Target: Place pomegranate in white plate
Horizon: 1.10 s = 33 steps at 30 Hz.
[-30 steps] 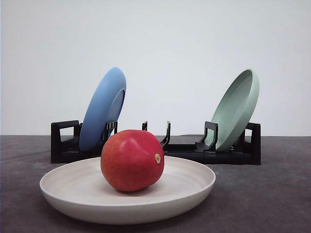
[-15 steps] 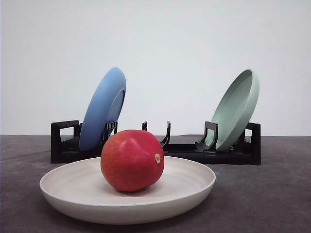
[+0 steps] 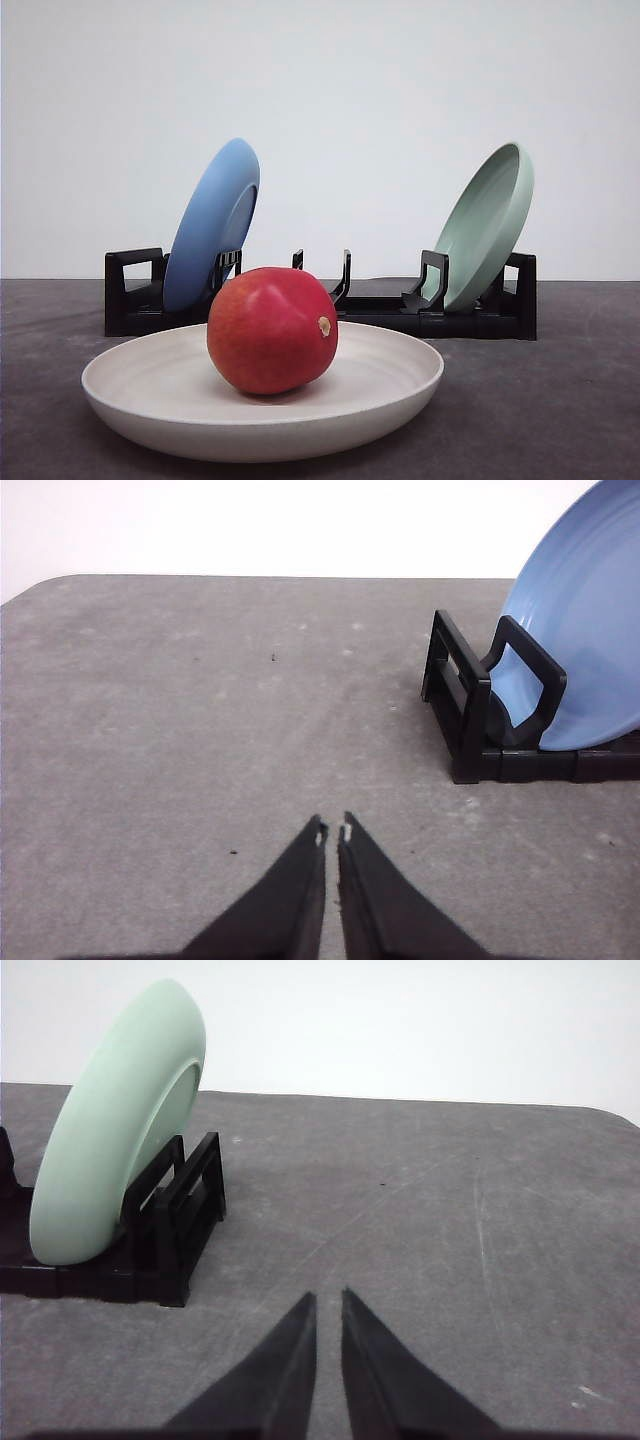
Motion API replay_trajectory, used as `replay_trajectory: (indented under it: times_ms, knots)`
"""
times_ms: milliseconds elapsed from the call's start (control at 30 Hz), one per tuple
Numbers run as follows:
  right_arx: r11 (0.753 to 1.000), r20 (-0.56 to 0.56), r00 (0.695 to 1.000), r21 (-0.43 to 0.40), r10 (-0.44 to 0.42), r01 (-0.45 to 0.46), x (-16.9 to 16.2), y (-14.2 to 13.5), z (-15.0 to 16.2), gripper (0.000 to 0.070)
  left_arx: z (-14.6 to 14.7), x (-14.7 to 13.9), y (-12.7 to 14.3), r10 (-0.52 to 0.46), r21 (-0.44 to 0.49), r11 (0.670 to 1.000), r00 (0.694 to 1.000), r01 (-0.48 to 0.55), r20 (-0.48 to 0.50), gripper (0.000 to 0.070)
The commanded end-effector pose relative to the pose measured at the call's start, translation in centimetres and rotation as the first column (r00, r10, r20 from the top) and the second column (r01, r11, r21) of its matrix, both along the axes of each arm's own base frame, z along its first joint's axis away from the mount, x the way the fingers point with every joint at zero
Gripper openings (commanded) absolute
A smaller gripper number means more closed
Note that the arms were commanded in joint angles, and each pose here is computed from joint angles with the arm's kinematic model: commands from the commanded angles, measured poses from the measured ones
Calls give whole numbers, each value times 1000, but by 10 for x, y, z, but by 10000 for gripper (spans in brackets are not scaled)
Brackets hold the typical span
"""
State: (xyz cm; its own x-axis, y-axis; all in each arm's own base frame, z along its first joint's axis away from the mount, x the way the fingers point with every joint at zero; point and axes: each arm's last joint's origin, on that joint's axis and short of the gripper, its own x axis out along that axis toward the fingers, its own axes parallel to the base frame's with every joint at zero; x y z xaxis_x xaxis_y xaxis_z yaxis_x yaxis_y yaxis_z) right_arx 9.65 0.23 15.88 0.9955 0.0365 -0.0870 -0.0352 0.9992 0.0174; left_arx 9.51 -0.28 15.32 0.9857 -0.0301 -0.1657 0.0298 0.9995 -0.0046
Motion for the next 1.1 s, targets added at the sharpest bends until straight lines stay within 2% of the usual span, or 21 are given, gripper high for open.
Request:
replay_trajectory:
  times_ms: [0,1067]
  knots:
    - [1000,5,1000,14,-3,3,0,0,0,41,-4,0,0,4,-7,1000,1000,-4,-11,0]
    - [1000,5,1000,14,-3,3,0,0,0,41,-4,0,0,4,-7,1000,1000,-4,-11,0]
